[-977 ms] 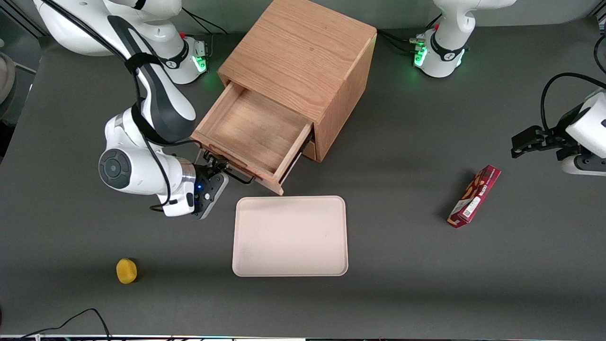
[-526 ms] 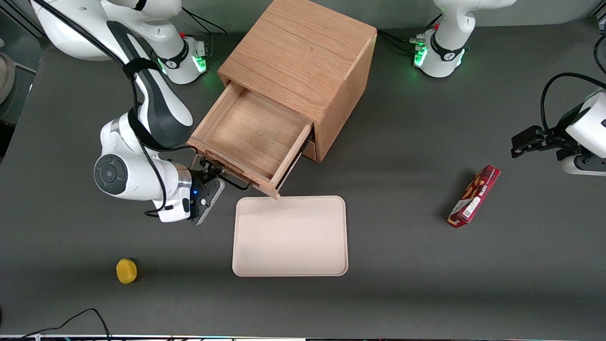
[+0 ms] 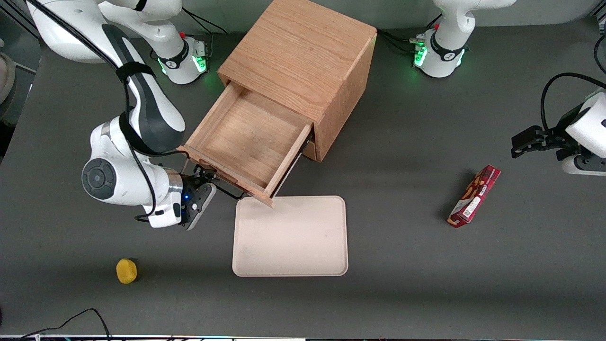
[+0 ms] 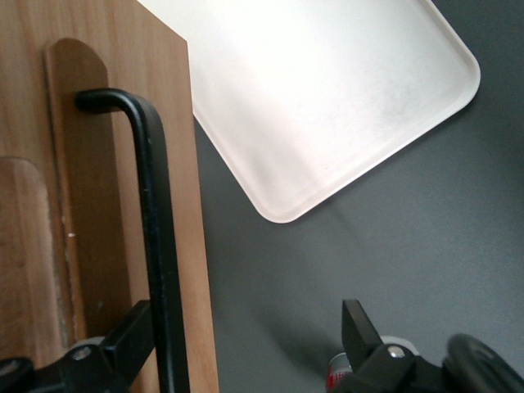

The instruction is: Open upper drawer

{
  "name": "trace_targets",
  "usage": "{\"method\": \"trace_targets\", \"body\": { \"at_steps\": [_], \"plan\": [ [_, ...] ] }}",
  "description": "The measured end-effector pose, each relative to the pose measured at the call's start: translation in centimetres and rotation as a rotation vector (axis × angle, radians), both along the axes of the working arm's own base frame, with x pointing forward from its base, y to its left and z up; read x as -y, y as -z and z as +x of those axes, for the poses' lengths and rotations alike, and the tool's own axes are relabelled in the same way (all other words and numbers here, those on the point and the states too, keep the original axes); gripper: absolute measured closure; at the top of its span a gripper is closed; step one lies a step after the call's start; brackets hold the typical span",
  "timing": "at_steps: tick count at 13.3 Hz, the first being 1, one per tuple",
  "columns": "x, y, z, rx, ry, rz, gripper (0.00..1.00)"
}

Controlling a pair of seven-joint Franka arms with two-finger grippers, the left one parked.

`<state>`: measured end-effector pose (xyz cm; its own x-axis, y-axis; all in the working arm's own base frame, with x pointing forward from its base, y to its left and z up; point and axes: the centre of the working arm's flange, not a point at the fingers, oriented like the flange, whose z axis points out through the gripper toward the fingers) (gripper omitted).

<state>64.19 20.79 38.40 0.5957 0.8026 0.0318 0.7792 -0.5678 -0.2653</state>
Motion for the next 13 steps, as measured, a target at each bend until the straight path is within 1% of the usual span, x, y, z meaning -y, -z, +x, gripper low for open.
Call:
{"method": "trace_targets", "body": {
  "at_steps": [3, 5, 8, 9, 11, 13],
  "plan": [
    [-0.3, -1.8, 0.1, -0.010, -0.014, 0.000, 0.00],
    [-0.2, -4.1, 0.4, -0.013, -0.022, 0.001, 0.00],
    [-0.1, -8.7, 0.5, 0.009, -0.009, 0.005, 0.00],
    [-0.2, -10.5, 0.4, 0.025, 0.021, 0.005, 0.00],
    [-0.5, -15.2, -0.7, 0.066, 0.137, -0.003, 0.00],
    [-0.7, -20.4, -3.0, 0.097, 0.278, -0.017, 0.00]
  ]
}}
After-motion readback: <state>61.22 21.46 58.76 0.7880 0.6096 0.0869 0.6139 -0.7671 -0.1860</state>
